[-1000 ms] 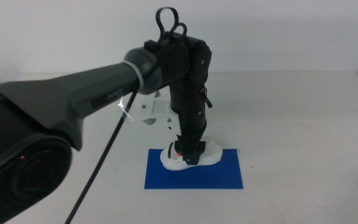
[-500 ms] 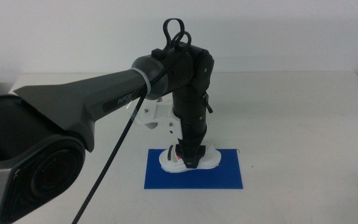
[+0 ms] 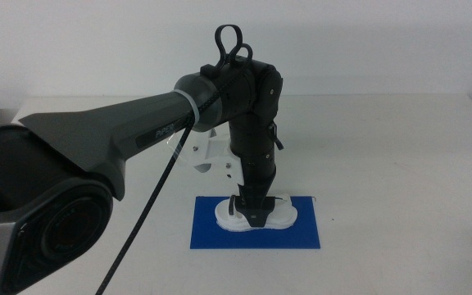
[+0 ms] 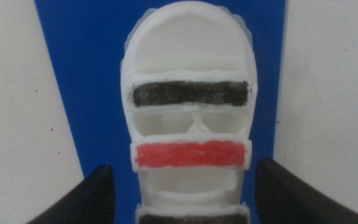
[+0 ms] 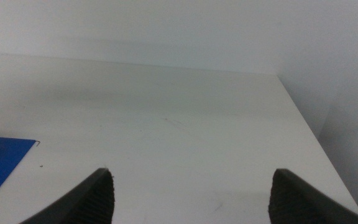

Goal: Use one arm to grab the shoe from the table and place it on the mat.

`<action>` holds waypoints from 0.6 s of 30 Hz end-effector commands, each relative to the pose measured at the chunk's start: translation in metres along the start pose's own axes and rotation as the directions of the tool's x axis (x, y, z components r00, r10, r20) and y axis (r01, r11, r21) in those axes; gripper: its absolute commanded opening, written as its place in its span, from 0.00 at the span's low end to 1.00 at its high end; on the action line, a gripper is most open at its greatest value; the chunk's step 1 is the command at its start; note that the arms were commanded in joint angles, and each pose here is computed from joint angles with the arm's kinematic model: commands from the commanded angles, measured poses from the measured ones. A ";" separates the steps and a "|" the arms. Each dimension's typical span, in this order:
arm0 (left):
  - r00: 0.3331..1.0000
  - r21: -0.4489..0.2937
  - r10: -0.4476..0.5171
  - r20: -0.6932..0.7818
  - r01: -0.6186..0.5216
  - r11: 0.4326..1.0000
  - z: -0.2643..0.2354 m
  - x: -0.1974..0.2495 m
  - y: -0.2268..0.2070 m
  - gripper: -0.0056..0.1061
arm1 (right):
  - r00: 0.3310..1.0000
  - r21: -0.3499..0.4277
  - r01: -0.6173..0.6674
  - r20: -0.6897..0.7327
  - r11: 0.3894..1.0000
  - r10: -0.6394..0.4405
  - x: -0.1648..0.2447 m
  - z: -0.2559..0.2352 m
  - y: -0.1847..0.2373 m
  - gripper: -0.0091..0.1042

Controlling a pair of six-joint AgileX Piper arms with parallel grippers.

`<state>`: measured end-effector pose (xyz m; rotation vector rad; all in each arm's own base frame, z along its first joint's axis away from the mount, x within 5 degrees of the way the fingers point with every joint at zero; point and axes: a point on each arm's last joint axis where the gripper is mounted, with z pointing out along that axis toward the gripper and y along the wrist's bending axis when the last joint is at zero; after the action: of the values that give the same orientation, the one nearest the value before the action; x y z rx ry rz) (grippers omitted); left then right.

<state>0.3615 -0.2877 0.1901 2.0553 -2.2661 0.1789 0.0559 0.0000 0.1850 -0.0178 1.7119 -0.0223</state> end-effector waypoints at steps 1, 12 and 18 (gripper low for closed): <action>1.000 0.018 -0.003 0.001 0.003 1.000 -0.044 0.001 0.010 0.74 | 0.995 0.007 0.016 0.097 1.000 -0.017 -0.006 -0.002 0.000 0.65; 0.966 0.282 0.242 0.086 -0.257 0.925 -0.147 -0.017 0.030 0.73 | 0.995 0.007 0.016 0.097 1.000 -0.017 -0.006 -0.002 0.000 0.65; 0.677 0.270 0.586 0.445 -0.726 0.633 -0.207 -0.043 0.044 0.73 | 0.995 0.007 0.016 0.097 1.000 -0.017 -0.006 -0.002 0.000 0.65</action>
<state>0.3349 -0.2312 0.3501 1.4699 -3.1885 0.5097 0.0559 0.0000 0.1850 -0.0178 1.7119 -0.0223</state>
